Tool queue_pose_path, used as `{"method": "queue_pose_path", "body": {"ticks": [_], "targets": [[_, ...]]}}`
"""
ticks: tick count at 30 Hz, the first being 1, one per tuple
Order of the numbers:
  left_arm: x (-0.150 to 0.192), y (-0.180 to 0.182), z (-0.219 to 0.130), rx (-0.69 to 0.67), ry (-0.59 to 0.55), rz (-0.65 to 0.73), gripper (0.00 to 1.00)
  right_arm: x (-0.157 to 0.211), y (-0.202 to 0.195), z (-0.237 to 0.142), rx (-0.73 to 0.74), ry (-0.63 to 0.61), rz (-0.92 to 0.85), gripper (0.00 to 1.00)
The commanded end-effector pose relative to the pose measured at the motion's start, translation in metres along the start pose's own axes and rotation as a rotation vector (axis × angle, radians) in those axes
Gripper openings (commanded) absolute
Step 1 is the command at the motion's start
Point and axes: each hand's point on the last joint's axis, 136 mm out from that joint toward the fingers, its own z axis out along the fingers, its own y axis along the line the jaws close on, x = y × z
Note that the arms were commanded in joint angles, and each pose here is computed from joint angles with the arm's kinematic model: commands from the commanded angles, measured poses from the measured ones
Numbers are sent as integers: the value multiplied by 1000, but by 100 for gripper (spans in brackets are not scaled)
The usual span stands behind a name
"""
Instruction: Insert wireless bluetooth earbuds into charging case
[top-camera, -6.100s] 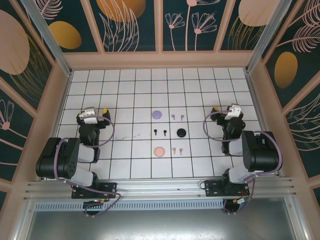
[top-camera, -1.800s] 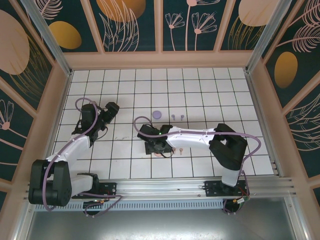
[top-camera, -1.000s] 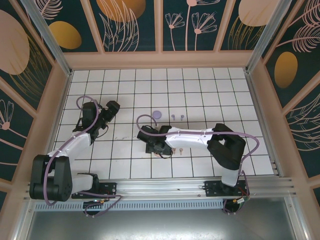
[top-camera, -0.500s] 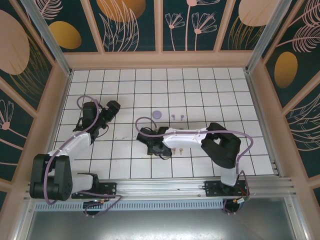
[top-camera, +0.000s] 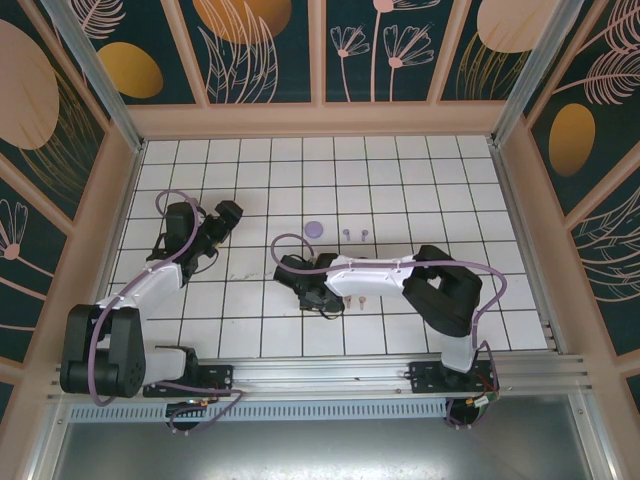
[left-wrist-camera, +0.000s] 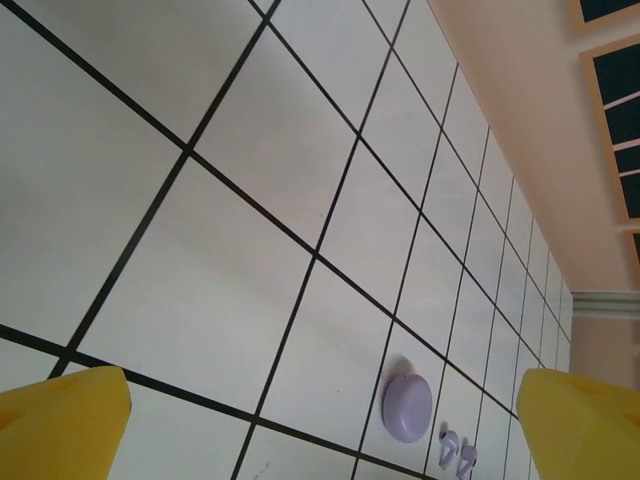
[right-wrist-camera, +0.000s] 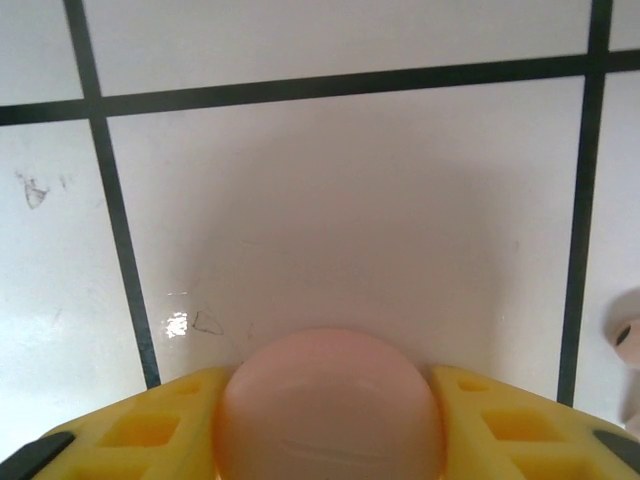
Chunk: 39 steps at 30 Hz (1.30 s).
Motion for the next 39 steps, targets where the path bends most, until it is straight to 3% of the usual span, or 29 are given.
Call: {"method": "queue_pose_path", "body": {"ticks": [1, 10, 14, 20, 26, 32, 39], "targets": [[3, -16, -2, 51, 27, -10, 98, -10, 16, -9, -75, -43, -1, 36], [0, -48, -19, 226, -26, 121, 97, -76, 21, -75, -280, -209, 54, 36], [13, -63, -34, 380, -53, 175, 97, -126, 6, -98, -396, -270, 165, 36], [46, -76, -40, 490, -36, 261, 96, -176, -9, -116, -580, -284, 347, 36], [82, -90, -31, 518, 1, 338, 89, -187, 3, -110, -648, -236, 433, 36], [110, -102, -15, 548, 51, 370, 74, -184, 14, -103, -715, -191, 515, 36], [131, -122, -4, 603, 76, 407, 63, -183, 30, -103, -743, -166, 543, 35]]}}
